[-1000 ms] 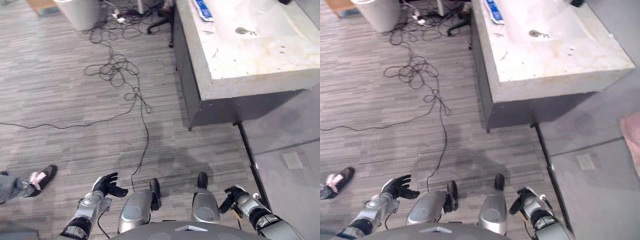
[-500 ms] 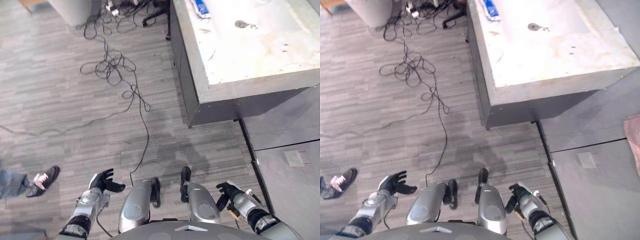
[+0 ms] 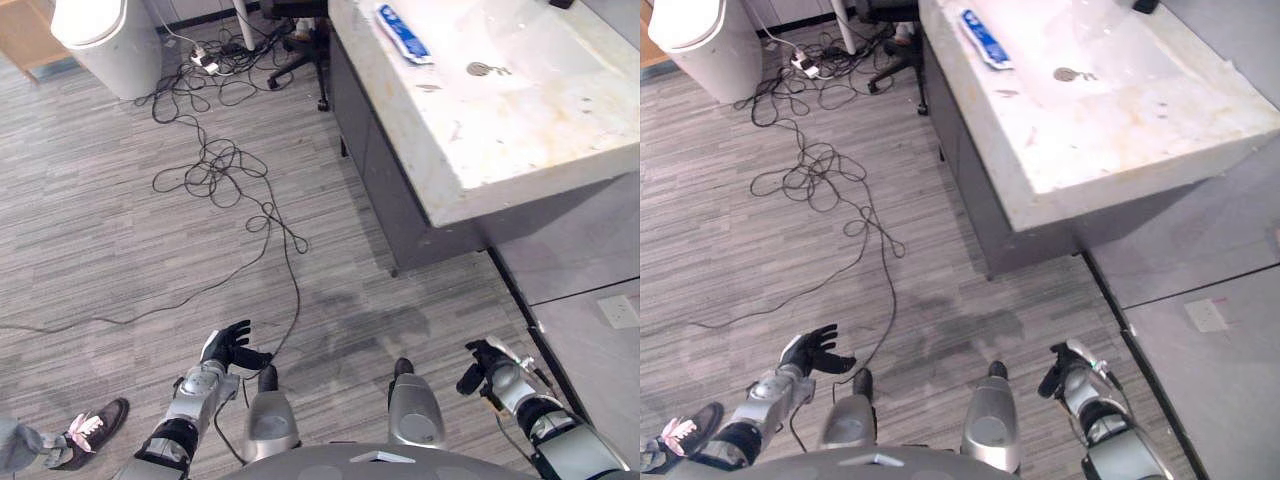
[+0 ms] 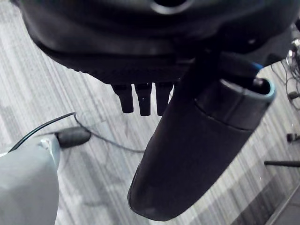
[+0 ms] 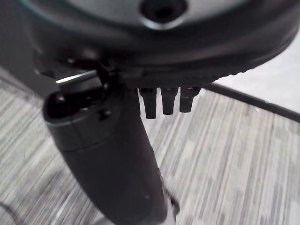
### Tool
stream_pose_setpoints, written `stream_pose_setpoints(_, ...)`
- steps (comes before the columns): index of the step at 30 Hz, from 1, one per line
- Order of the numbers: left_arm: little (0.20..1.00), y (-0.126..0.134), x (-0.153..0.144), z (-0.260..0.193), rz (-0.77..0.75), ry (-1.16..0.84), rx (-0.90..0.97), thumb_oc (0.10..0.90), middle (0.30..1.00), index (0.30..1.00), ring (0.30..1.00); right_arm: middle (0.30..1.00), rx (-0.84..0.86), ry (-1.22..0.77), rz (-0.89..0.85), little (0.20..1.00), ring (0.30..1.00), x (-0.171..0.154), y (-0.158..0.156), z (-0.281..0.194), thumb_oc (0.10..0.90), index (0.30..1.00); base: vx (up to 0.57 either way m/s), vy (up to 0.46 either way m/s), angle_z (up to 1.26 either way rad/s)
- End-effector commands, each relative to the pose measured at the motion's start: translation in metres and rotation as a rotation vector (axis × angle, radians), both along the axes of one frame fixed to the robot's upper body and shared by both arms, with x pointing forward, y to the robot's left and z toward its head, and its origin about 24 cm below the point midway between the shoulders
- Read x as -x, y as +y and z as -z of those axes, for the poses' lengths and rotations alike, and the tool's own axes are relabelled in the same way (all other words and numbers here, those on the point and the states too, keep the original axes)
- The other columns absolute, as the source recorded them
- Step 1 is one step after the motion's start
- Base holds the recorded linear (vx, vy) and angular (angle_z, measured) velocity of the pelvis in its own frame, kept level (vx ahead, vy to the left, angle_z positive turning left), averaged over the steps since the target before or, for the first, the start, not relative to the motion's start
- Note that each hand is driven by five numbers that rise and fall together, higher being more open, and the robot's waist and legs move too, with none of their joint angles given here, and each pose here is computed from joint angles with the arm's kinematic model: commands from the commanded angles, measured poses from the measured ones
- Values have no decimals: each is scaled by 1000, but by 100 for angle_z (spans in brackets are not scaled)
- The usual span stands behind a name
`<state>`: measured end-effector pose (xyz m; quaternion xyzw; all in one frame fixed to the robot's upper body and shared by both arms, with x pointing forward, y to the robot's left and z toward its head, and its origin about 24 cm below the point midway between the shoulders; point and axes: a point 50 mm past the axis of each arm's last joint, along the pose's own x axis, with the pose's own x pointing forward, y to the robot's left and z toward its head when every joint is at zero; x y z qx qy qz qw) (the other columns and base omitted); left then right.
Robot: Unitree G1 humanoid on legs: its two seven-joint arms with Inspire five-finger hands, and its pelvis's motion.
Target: Organize the bathroom.
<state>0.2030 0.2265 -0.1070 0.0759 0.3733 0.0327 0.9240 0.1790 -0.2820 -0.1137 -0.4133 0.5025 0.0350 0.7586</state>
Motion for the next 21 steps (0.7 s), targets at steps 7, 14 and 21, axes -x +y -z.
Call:
stream_pose_setpoints(7,900,63,53,0,-112,69,-165,800,900,900,900,900,-6,-20,-121,900,900,-10,5,-7,800,900,91,210,-83)
stream_pose_setpoints(14,900,51,44,-1,-117,8,-120,800,900,900,900,900,2,-33,-168,900,900,-11,10,-6,800,900,84,-32,3)
stream_pose_setpoints(21,900,35,25,-5,-47,-38,-71,800,900,900,900,900,2,-26,-87,900,900,2,-2,-2,800,900,90,-73,1)
